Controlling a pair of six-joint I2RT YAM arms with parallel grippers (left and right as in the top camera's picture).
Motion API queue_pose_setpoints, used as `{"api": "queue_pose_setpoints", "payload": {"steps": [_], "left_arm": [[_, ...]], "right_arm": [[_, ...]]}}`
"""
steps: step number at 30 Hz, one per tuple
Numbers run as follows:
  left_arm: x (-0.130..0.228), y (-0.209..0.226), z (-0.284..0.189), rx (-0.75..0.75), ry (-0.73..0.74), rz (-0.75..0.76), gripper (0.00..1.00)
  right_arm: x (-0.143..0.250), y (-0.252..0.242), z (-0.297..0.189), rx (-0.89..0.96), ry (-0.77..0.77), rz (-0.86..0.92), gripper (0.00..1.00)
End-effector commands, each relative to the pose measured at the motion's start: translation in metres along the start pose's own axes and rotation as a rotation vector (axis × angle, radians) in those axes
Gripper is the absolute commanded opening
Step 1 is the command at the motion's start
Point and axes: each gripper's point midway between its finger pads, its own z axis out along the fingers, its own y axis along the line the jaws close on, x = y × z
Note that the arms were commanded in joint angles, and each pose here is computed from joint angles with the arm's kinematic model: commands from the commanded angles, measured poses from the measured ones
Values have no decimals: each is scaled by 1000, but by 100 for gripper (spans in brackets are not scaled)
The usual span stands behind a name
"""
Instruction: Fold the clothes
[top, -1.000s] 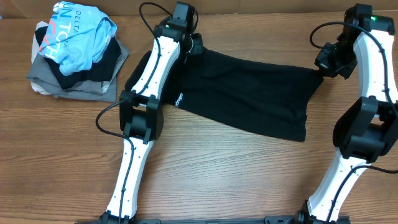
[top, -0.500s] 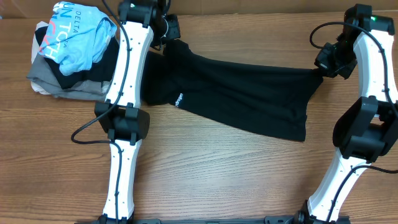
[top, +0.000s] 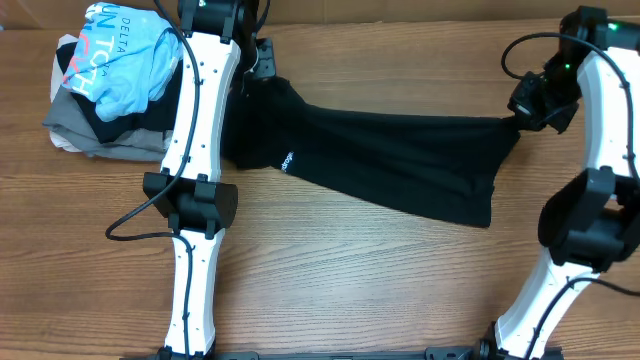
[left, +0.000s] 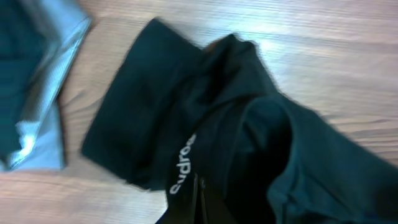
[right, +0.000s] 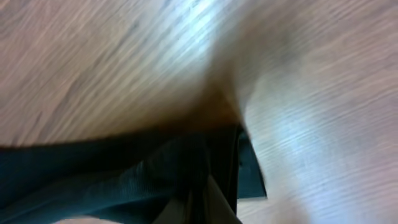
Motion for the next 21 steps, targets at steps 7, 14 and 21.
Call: {"api": "queue_pose_setpoints", "payload": {"steps": [7,14,21], "left_arm": [[2,23,-4,-120,-4,43,4],[29,42,33,-230,146,81,4],[45,49,56,-255,230,98,4]], "right_arm": [[39,21,-2,26,51,-93,4],[64,18,46,82,148,-54,4],[71,-6,65,99,66,28,4]]}}
